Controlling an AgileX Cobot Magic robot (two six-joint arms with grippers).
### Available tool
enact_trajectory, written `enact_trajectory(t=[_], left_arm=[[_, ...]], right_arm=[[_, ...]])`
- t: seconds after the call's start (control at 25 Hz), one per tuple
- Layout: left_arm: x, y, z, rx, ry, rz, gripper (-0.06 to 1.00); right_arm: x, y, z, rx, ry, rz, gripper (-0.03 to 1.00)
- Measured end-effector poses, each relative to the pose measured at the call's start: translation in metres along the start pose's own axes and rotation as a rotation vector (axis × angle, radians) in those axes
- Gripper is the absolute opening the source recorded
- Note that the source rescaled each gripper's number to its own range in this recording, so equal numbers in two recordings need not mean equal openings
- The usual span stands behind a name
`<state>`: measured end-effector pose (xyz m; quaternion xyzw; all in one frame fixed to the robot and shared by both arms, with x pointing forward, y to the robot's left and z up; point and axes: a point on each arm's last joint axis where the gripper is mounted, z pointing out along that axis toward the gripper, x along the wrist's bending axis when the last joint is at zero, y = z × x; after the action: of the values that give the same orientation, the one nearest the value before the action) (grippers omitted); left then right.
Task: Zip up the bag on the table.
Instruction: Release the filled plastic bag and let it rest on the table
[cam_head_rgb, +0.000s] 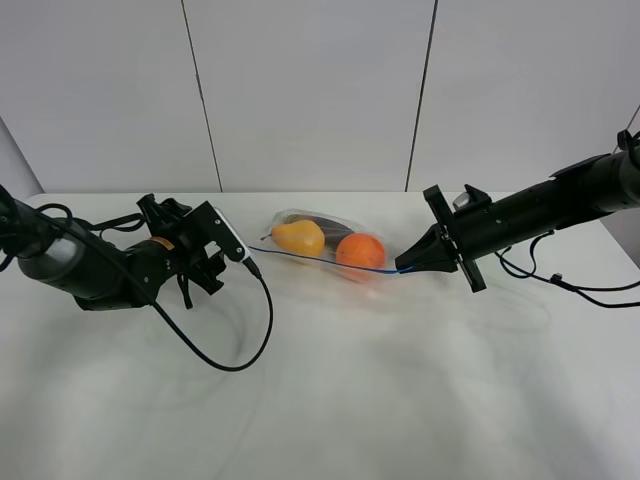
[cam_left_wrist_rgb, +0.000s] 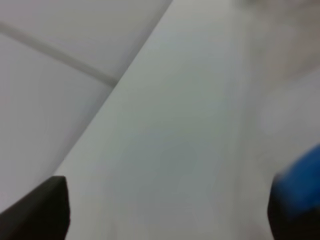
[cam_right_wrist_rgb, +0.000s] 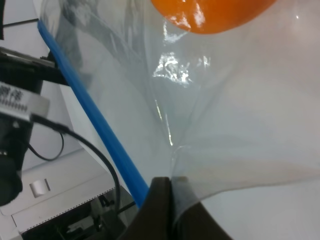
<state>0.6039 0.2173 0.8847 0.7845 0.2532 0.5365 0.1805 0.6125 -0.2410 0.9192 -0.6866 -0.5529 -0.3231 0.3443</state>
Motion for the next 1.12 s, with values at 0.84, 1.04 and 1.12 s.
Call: enact_trajectory(t=[0.84,1.04,1.12], left_arm=[[0.07,-0.045,0.007,0.588,-0.513,-0.86,0.92],[0.087,-0.03,0.003,0.741,-0.591,-0.947,0.92],[0.096,-0.027,0.003,0.803,-0.566,-0.981,0.92]], right_arm=[[0.0,0.0,0.0,0.0,-0.001,-0.001,0.0],[0.0,0.0,0.0,0.0,-0.001,-0.001,0.0],[0.0,0.0,0.0,0.0,-0.001,-0.002,0.0]])
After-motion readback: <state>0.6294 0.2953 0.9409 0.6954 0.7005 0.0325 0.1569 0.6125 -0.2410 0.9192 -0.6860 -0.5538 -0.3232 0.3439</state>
